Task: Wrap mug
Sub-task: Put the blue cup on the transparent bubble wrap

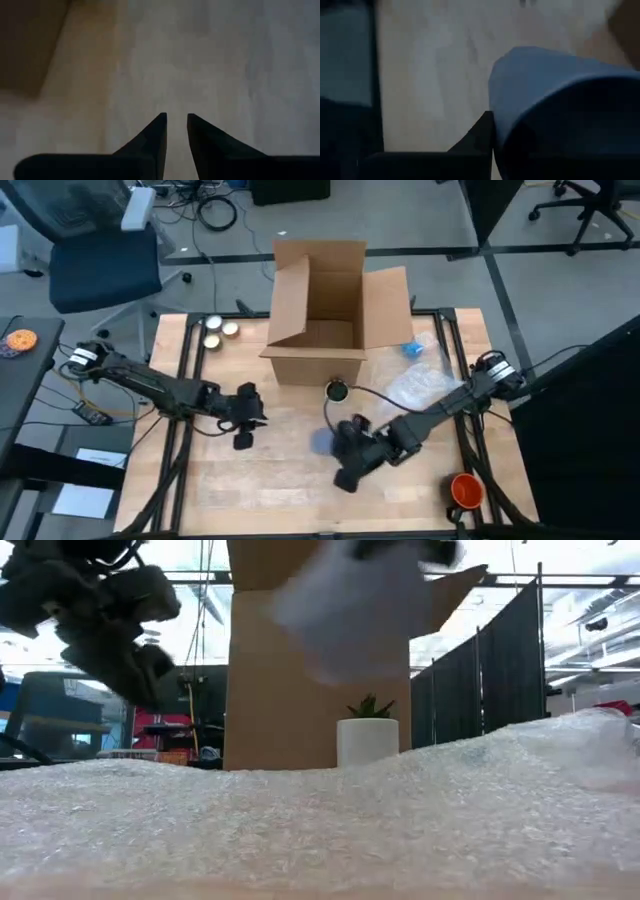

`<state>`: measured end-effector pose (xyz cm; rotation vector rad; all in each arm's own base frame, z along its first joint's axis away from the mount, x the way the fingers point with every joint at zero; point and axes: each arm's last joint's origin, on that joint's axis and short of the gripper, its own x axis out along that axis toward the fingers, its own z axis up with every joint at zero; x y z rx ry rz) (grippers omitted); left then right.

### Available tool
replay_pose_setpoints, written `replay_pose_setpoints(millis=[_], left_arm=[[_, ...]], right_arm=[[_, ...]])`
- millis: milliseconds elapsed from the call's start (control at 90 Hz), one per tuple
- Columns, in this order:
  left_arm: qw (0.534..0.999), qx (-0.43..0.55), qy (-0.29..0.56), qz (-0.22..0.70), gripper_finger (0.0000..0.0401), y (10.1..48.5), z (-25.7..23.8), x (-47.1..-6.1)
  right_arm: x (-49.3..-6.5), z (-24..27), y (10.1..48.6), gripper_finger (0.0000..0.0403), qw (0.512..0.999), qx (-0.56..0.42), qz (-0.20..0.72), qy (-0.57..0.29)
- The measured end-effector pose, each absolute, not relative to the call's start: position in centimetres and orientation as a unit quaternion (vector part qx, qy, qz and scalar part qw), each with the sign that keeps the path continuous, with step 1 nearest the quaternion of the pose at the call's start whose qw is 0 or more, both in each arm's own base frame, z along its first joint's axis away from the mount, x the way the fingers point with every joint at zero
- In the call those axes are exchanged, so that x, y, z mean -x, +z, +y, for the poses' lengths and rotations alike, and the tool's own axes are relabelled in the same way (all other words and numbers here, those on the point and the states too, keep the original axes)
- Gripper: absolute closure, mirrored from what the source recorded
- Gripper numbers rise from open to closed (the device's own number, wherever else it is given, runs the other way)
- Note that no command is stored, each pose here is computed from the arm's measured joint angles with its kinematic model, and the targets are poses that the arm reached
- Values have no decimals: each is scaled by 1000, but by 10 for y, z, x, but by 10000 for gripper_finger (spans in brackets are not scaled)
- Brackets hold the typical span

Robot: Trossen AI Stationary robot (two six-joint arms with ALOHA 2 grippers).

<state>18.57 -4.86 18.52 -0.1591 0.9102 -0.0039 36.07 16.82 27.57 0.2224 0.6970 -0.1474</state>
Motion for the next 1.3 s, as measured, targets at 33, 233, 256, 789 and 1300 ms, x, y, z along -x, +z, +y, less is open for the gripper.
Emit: replay_pose_setpoints(millis=[33, 233, 256, 789, 1300], left_arm=[[890, 86, 0, 448, 341, 184, -49, -185], [876, 114, 21, 469, 341, 172, -49, -187], [874, 116, 23, 470, 341, 171, -50, -188], [897, 154, 80, 406, 341, 137, -53, -213], [902, 120, 20, 415, 341, 148, -58, -246]], right_arm=[[-365, 164, 273, 403, 938, -97, 328, -63], [-374, 145, 250, 403, 946, -88, 311, -27], [-373, 144, 246, 403, 944, -87, 317, -27], [-335, 142, 193, 403, 871, -125, 467, -91], [-312, 153, 229, 403, 855, -135, 489, -103]])
